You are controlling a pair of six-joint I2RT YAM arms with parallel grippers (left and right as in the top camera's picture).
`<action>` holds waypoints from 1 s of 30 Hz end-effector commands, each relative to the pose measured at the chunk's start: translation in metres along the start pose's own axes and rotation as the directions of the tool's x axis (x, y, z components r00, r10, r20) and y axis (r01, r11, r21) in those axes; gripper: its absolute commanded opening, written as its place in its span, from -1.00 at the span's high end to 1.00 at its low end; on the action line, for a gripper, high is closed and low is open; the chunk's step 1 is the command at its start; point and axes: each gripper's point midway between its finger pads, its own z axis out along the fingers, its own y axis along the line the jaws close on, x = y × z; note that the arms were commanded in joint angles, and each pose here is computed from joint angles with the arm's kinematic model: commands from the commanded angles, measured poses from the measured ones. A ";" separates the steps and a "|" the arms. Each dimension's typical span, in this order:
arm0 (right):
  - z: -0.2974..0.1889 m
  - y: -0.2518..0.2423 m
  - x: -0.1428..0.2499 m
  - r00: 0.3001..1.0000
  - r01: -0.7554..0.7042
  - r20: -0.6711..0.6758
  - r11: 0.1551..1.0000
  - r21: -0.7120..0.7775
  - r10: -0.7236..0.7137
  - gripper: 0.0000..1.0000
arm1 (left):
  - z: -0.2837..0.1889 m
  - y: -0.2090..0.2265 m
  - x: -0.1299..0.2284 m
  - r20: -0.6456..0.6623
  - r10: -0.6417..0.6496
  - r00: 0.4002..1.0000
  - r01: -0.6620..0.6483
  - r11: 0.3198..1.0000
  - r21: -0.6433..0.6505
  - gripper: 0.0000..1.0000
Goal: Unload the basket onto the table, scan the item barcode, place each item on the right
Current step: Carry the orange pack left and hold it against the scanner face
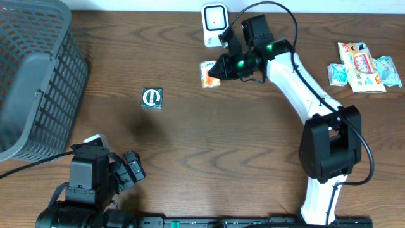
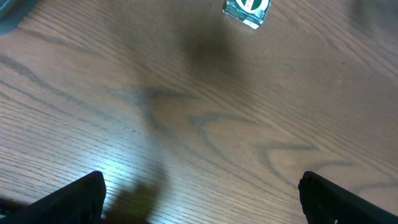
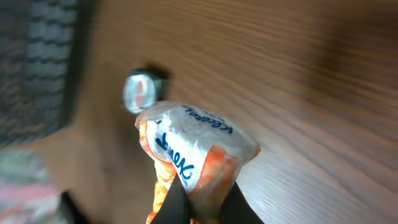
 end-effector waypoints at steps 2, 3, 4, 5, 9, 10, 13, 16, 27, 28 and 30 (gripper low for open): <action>-0.024 -0.025 -0.039 0.989 -0.021 0.147 0.967 0.254 -0.017 0.98 | 0.000 0.002 0.000 0.005 0.000 1.000 0.000 1.000 -0.009 -0.96; -0.029 -0.024 -0.047 0.985 0.010 0.162 0.962 0.275 -0.056 0.98 | 0.000 0.002 0.000 0.006 0.000 1.000 0.000 1.000 -0.009 -0.96; -0.035 -0.023 -0.056 0.977 0.056 0.181 0.952 0.302 -0.114 0.98 | 0.000 0.002 0.000 0.005 0.000 1.000 0.000 1.000 -0.009 -0.96; -0.038 -0.020 -0.062 0.969 0.098 0.187 0.944 0.315 -0.163 0.98 | 0.000 0.002 0.000 0.006 0.000 1.000 0.000 1.000 -0.009 -0.95; -0.058 -0.028 -0.101 0.878 0.245 0.219 0.793 0.558 -0.425 0.97 | 0.000 0.002 0.000 0.006 0.000 1.000 0.000 1.000 -0.009 -0.96; -0.064 -0.032 -0.110 0.854 0.252 0.212 0.734 0.631 -0.475 0.98 | 0.000 0.002 0.000 0.006 0.000 1.000 0.000 1.000 -0.009 -0.95; -0.066 -0.031 -0.131 0.767 0.322 0.146 0.572 0.755 -0.625 0.98 | 0.000 0.002 0.000 0.005 0.000 1.000 0.000 1.000 -0.009 -0.96; -0.059 -0.032 -0.148 0.714 0.325 0.126 0.485 0.812 -0.688 0.98 | 0.000 0.002 0.000 0.005 0.000 1.000 0.000 1.000 -0.009 -0.96; -0.055 -0.015 -0.188 0.596 0.344 0.163 0.433 0.833 -0.786 0.98 | 0.000 0.002 0.000 0.006 0.000 1.000 0.000 1.000 -0.009 -0.96; -0.050 -0.011 -0.191 0.562 0.382 0.142 0.408 0.829 -0.815 0.98 | 0.000 0.002 0.000 0.006 0.000 1.000 0.000 1.000 -0.009 -0.96; -0.038 -0.009 -0.198 0.455 0.469 0.033 0.271 0.841 -0.890 0.98 | 0.000 0.002 0.000 0.006 0.000 1.000 0.000 1.000 -0.009 -0.95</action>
